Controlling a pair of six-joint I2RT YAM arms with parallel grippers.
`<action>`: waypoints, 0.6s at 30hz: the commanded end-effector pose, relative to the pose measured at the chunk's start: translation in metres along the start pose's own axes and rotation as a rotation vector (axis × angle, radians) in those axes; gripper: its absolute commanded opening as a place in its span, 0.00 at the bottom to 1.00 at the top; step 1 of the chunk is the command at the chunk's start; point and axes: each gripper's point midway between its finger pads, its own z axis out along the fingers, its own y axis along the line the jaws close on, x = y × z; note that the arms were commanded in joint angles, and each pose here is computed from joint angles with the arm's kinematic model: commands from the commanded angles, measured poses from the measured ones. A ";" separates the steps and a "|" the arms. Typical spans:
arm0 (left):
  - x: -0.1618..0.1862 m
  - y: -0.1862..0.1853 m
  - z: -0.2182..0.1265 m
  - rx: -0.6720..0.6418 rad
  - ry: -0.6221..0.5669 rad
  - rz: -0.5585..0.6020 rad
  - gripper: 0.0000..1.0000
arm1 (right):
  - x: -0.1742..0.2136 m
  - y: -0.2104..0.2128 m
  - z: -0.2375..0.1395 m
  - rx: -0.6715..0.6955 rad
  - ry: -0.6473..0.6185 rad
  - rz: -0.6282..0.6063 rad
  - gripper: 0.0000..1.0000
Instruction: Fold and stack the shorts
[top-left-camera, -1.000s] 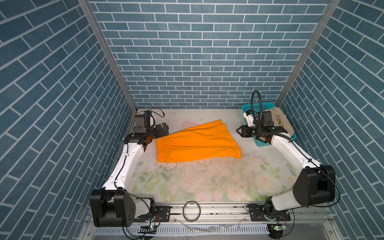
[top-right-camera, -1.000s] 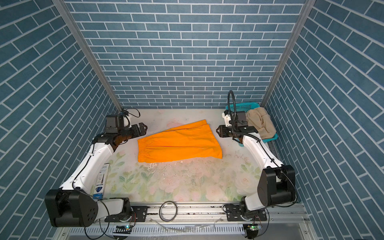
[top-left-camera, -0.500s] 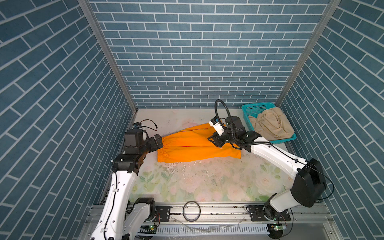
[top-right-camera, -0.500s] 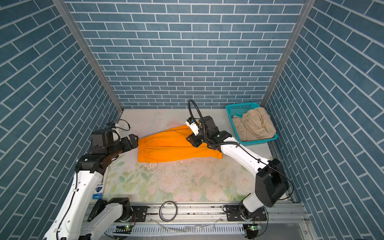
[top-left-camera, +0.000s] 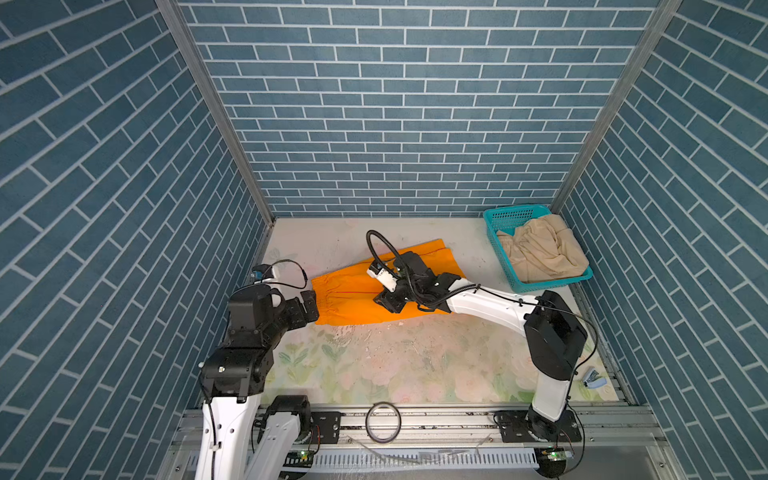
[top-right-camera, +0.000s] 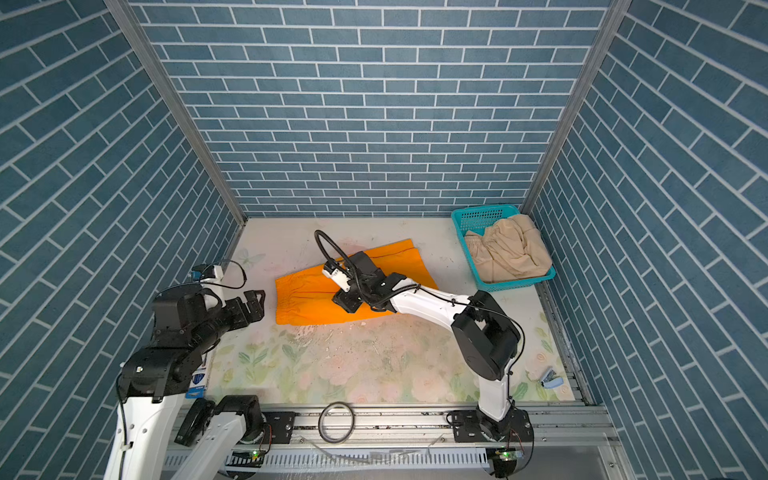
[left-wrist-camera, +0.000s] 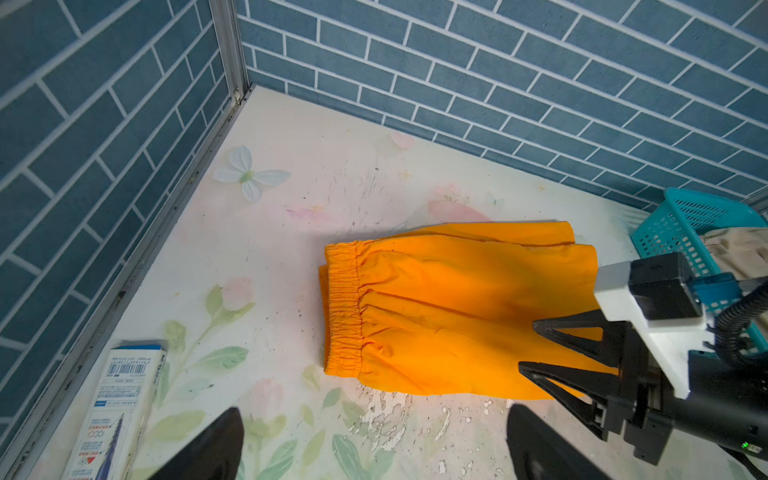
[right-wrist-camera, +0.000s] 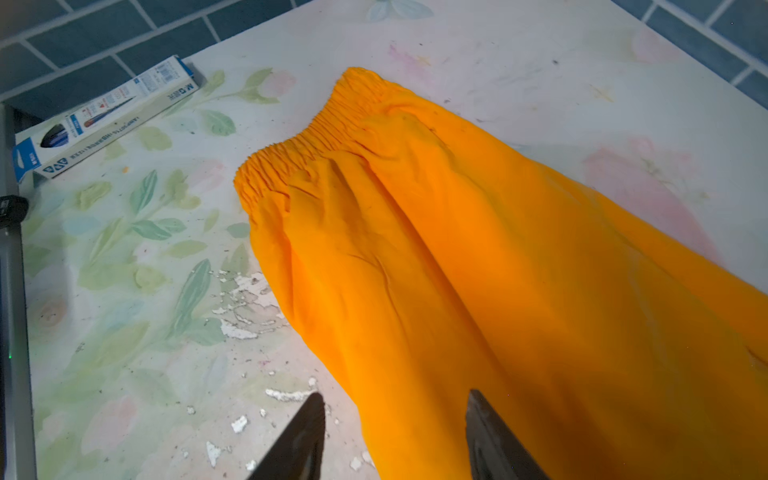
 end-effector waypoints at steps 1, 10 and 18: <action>0.019 0.010 0.011 -0.036 0.055 0.002 1.00 | -0.003 0.010 0.010 0.007 0.025 -0.096 0.57; 0.014 0.039 0.022 -0.137 0.106 -0.067 1.00 | -0.009 0.035 0.051 0.069 0.034 -0.324 0.66; -0.002 0.067 0.036 -0.115 0.148 -0.207 1.00 | -0.018 0.077 0.097 0.061 -0.003 -0.516 0.69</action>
